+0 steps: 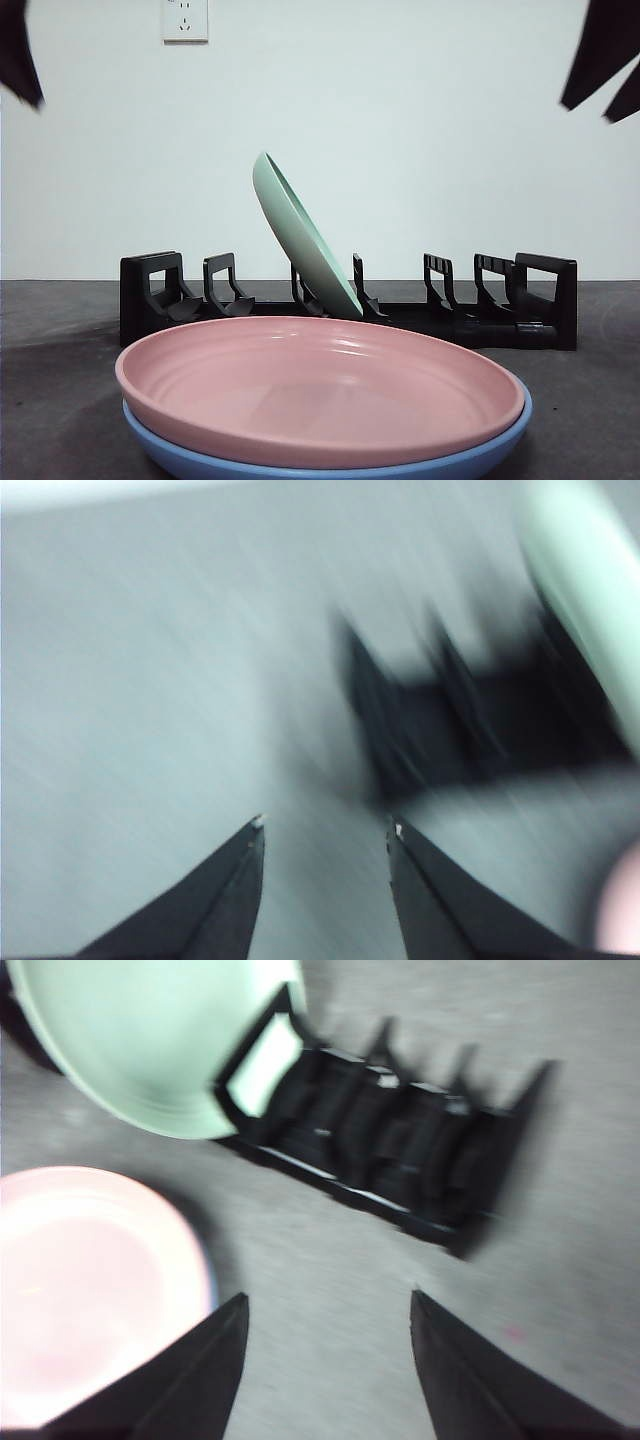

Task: Place the plate

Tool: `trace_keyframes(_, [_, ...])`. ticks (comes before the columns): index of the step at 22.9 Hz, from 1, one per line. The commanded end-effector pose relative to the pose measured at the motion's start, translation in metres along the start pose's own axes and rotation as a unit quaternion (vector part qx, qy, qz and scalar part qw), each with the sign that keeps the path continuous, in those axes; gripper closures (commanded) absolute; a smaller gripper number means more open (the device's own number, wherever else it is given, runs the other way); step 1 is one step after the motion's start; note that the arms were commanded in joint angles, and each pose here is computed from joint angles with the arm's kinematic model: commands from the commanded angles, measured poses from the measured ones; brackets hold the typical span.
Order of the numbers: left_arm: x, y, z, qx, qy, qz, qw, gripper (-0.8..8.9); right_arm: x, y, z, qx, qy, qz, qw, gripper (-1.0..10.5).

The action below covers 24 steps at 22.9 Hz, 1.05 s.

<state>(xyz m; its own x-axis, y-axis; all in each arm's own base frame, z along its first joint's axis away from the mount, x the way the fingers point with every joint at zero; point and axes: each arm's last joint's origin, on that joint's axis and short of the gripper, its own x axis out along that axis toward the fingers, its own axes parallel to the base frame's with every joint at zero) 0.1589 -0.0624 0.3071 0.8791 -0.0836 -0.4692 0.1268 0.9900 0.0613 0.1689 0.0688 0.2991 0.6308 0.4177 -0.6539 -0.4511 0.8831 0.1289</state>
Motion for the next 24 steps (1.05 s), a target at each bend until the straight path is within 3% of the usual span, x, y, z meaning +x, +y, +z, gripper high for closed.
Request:
trace_keyframes(1, [-0.007,0.016,0.016,0.019,-0.039,0.039,0.998,6.17,0.01,0.004,0.012,0.025,0.003,0.045,0.999,6.9])
trace_keyframes(7, [-0.019,0.03,0.024,-0.033,-0.069,0.069,0.995,6.19,0.05,0.025,0.077,0.057,0.1,0.153,0.981,6.9])
trace_keyframes(13, [-0.02,0.03,0.024,-0.055,-0.069,0.067,0.994,6.19,0.092,0.05,0.128,0.032,0.111,0.177,0.977,6.9])
trace_keyframes(24, [-0.02,0.03,0.021,-0.056,-0.059,0.068,0.994,6.19,0.146,0.087,0.165,0.007,0.081,0.189,0.979,6.9])
